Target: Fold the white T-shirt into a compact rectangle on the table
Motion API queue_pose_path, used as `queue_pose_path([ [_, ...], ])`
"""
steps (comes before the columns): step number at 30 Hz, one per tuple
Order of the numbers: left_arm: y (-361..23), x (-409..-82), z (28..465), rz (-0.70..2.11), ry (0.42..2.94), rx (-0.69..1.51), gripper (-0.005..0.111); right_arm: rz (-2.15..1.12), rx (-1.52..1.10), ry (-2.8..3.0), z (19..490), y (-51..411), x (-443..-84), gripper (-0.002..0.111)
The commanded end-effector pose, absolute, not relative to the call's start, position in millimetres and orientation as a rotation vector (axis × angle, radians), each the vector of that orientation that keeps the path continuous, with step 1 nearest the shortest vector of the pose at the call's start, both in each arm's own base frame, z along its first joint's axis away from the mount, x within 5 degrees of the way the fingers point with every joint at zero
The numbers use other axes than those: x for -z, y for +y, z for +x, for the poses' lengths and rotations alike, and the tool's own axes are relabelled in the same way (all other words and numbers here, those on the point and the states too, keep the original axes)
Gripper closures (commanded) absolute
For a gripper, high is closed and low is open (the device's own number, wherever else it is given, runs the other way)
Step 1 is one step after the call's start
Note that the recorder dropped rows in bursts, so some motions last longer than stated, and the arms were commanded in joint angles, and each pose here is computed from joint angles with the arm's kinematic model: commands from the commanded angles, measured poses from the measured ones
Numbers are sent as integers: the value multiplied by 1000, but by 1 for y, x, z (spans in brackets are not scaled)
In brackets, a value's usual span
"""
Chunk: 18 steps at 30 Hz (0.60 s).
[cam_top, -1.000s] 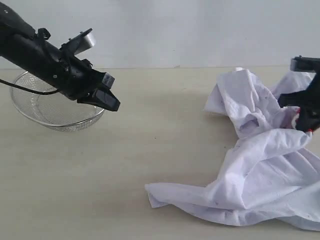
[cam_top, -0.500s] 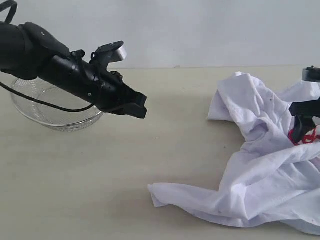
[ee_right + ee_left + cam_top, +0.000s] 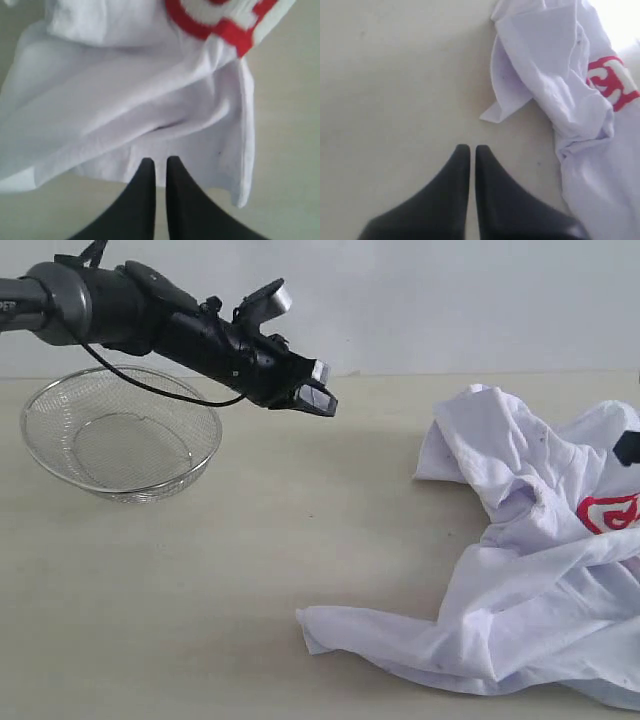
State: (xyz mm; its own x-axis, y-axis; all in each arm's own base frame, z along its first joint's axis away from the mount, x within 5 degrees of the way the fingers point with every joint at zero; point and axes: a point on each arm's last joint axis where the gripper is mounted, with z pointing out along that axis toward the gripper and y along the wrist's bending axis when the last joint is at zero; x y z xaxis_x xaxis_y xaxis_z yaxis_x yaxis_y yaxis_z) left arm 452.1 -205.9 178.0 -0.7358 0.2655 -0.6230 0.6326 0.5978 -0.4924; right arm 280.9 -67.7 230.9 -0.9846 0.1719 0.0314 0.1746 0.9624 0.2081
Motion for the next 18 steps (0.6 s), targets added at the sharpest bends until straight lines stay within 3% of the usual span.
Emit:
queue_pose_path([
  [1, -210, -168, 457, 741, 2324, 1237, 102, -248, 501, -3099, 267, -53, -212, 106],
  [3, -219, -166, 453, 793, 2306, 1241, 102, -224, 519, -3112, 264, -44, -198, 106],
  [7, -258, -180, 426, 954, 2169, 1459, 102, -242, 442, -3186, 258, -36, -174, 106],
  [13, -313, -182, 413, 907, 2147, 1201, 102, -327, 374, -3237, 250, -38, -156, 106],
  [18, -324, -173, 427, 733, 2137, 883, 102, -443, 316, -3265, 241, -39, -141, 106],
])
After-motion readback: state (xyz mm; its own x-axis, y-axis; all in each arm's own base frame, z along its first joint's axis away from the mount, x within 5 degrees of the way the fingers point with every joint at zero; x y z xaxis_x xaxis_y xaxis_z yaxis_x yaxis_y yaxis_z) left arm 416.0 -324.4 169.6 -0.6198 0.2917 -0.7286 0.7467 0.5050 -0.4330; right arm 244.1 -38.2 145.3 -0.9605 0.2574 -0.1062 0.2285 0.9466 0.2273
